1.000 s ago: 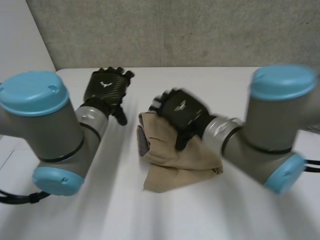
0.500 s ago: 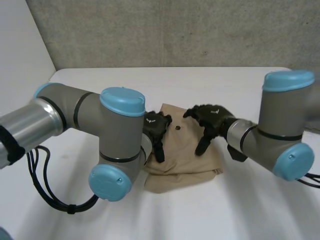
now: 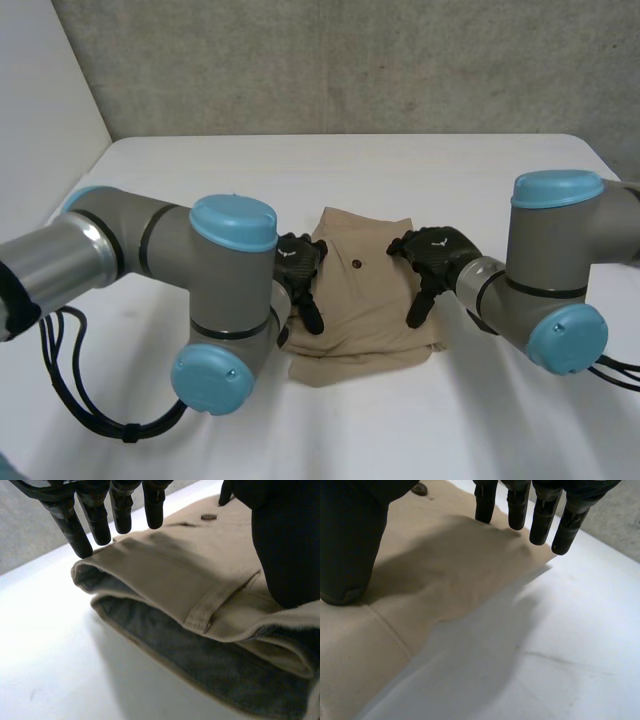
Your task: Fold the laundry.
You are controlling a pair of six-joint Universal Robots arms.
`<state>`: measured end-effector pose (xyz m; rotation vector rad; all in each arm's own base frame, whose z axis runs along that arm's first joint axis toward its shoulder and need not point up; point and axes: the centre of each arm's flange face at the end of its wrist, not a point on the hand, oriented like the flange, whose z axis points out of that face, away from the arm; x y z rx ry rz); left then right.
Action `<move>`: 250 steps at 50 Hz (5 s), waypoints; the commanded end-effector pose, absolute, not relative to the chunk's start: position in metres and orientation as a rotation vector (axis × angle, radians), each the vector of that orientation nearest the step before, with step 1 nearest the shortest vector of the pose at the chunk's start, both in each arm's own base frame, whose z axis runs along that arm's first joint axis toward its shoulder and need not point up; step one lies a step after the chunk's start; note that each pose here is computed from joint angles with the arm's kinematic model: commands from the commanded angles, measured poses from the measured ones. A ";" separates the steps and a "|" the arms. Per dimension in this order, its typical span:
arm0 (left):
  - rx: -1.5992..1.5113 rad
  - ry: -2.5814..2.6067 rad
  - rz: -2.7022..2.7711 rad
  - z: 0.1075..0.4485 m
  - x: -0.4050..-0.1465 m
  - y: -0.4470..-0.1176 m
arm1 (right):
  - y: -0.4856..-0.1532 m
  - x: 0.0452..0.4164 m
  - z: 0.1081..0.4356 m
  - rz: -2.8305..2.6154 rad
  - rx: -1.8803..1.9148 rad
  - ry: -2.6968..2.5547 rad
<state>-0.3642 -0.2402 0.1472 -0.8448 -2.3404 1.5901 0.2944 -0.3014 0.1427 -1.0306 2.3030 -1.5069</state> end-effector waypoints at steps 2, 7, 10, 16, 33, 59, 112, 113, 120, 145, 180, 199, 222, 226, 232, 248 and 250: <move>-0.793 -2.252 1.686 0.197 -0.355 -0.233 | -0.292 0.288 0.190 -1.668 -0.999 2.206; -0.729 -2.195 1.769 0.234 -0.340 -0.230 | -0.280 0.280 0.227 -1.823 -0.959 2.126; -0.711 -2.169 1.794 0.248 -0.330 -0.224 | -0.271 0.273 0.239 -1.875 -0.932 2.126; -0.705 -2.119 1.812 0.253 -0.315 -0.211 | -0.252 0.262 0.228 -1.818 -0.929 2.213; -0.684 -2.076 1.854 0.230 -0.304 -0.200 | -0.212 0.274 0.140 -1.680 -0.994 2.197; -0.637 -2.117 1.869 0.222 -0.292 -0.211 | -0.237 0.314 0.102 -1.779 -1.172 2.100; -0.638 -2.127 1.861 0.219 -0.290 -0.209 | -0.270 0.339 0.113 -1.803 -1.235 2.001; -0.638 -2.127 1.861 0.219 -0.290 -0.209 | -0.271 0.339 0.114 -1.803 -1.240 1.994; -0.638 -2.127 1.861 0.219 -0.290 -0.209 | -0.297 0.324 0.124 -1.891 -1.304 2.002; -0.635 -2.125 1.865 0.220 -0.290 -0.210 | -0.405 0.215 0.140 -2.135 -1.429 2.157; -0.622 -2.104 1.890 0.221 -0.290 -0.213 | -0.528 0.034 0.165 -2.414 -0.903 2.239; -0.622 -2.102 1.892 0.222 -0.290 -0.213 | -0.514 0.010 0.142 -2.205 -0.951 2.227; -0.615 -2.095 1.899 0.224 -0.290 -0.213 | -0.462 0.006 0.205 -1.965 -0.733 2.549; -0.609 -2.081 1.911 0.229 -0.289 -0.212 | -0.448 -0.006 0.214 -1.908 -0.660 2.717; -0.591 -2.041 1.951 0.242 -0.289 -0.212 | -0.436 -0.053 0.215 -1.898 -0.648 3.048; -0.512 -1.921 2.082 0.285 -0.281 -0.219 | -0.430 -0.004 0.329 -2.854 -0.356 2.477; -0.506 -1.917 2.090 0.287 -0.280 -0.220 | -0.420 0.022 0.339 -2.855 -0.348 2.332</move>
